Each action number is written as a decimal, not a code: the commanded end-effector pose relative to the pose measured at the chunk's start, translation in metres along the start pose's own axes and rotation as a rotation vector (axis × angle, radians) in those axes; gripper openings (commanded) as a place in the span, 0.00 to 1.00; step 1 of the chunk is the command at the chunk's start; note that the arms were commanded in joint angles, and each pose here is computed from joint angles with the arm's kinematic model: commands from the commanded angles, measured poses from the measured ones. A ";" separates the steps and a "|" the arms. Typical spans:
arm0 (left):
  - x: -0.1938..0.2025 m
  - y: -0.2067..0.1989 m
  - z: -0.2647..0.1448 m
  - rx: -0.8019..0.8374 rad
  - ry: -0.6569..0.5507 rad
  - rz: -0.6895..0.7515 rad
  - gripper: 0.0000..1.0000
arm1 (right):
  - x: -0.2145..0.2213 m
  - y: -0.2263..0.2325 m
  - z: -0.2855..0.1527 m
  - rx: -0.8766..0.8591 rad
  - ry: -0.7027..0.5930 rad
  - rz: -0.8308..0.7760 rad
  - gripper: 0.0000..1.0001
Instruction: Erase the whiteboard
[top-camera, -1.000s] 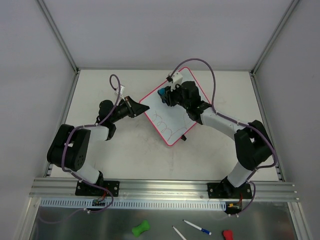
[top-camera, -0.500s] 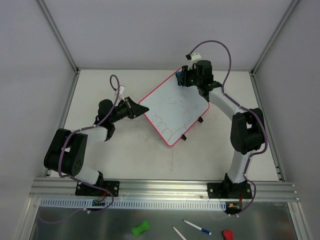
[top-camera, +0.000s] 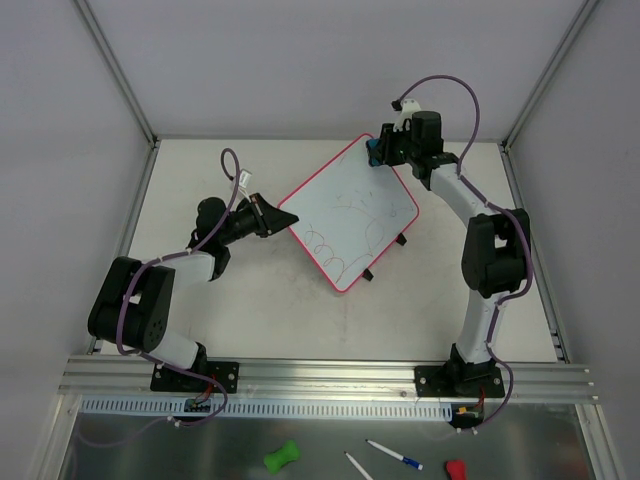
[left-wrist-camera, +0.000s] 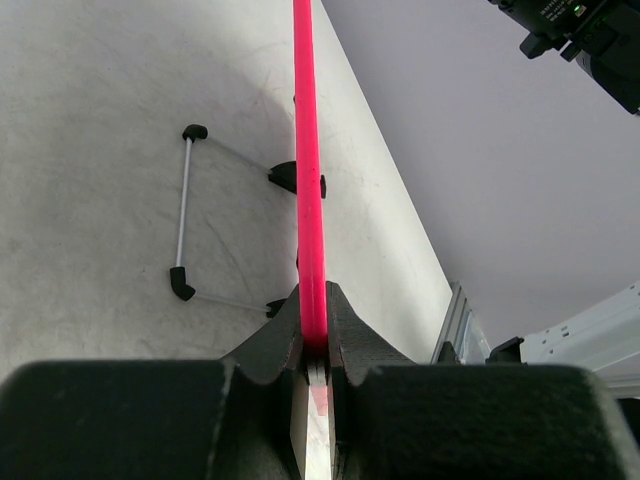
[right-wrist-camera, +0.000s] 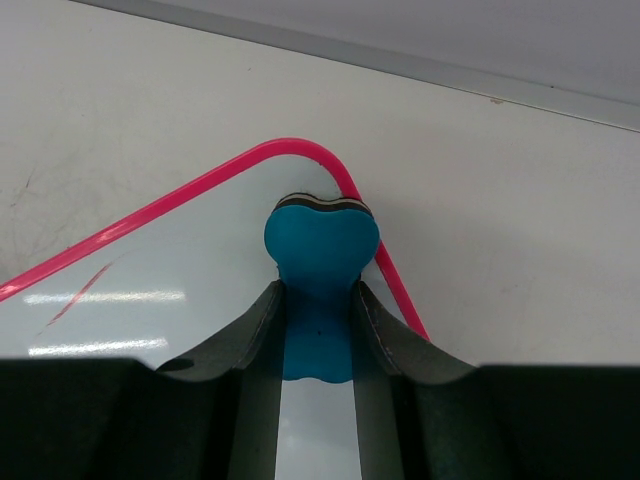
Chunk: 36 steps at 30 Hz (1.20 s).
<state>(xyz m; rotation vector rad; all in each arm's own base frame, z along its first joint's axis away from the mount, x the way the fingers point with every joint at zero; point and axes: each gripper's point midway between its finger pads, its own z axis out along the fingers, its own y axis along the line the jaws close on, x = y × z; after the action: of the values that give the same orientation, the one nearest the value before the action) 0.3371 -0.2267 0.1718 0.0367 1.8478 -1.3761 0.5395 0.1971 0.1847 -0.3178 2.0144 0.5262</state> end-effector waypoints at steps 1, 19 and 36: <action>0.006 -0.022 0.001 0.119 0.070 0.120 0.00 | 0.005 0.010 -0.002 -0.052 0.037 -0.030 0.00; 0.005 -0.020 0.008 0.118 0.110 0.094 0.00 | 0.029 0.106 -0.023 -0.284 0.140 -0.313 0.00; 0.006 -0.021 0.007 0.117 0.111 0.093 0.00 | 0.046 0.137 -0.037 -0.273 0.216 -0.454 0.00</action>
<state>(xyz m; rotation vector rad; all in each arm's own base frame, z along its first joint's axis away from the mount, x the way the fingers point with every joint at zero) 0.3394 -0.2300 0.1686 0.0469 1.9031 -1.4140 0.4324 0.3067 0.1907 -1.0376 1.9233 0.5512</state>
